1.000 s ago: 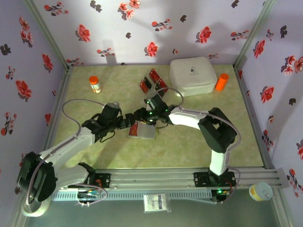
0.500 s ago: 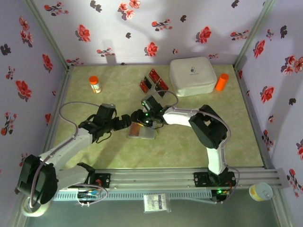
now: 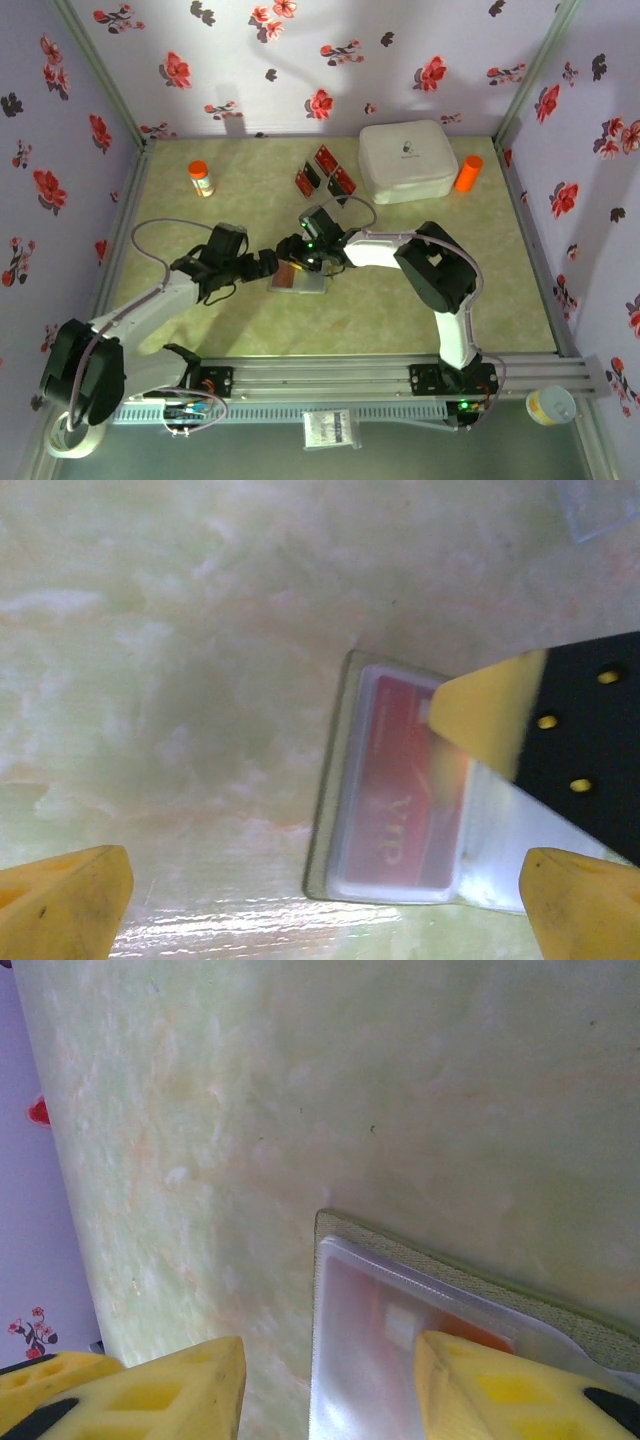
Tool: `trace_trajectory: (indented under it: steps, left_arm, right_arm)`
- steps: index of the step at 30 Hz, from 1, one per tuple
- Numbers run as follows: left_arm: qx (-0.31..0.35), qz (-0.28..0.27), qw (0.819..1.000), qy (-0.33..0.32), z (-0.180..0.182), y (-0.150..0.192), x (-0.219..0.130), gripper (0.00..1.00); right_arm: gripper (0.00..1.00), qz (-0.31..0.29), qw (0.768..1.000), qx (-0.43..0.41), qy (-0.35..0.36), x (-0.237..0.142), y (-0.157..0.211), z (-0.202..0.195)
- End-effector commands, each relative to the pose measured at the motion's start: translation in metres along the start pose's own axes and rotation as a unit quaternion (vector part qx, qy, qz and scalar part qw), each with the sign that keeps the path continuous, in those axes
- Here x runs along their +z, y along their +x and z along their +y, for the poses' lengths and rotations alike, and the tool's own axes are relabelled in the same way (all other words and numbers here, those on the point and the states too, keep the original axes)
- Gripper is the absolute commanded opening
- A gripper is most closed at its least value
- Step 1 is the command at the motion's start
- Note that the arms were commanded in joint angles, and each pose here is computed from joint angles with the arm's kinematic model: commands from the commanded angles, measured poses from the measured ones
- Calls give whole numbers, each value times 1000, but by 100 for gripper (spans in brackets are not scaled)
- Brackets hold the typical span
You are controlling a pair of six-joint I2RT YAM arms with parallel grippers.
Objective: Put the credit cards into the card holder
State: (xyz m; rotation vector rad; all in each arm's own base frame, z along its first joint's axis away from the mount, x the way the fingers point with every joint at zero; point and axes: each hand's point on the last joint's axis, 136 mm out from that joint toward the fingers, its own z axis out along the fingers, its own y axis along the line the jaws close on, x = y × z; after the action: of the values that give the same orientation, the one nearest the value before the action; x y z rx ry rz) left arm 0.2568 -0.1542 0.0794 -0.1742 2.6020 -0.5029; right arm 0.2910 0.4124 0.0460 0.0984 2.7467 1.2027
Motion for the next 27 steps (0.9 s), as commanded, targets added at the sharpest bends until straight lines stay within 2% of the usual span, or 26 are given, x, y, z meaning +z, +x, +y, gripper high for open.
trace_trajectory:
  steps: [1,11,21,27]
  left_arm:
    - [9,15,1000,-3,7,10,9,100]
    - [19,20,999,-15,11,21,28,100]
    - [72,34,994,-72,19,29,41,100]
    - [81,44,991,-102,29,34,45,100]
  right_arm:
    - [49,12,1000,1,13,6,5,-7]
    - [49,15,1000,-7,13,-1,4,-3]
    - [49,10,1000,1,1,2,3,0]
    - [49,6,1000,-3,-13,-5,-3,13]
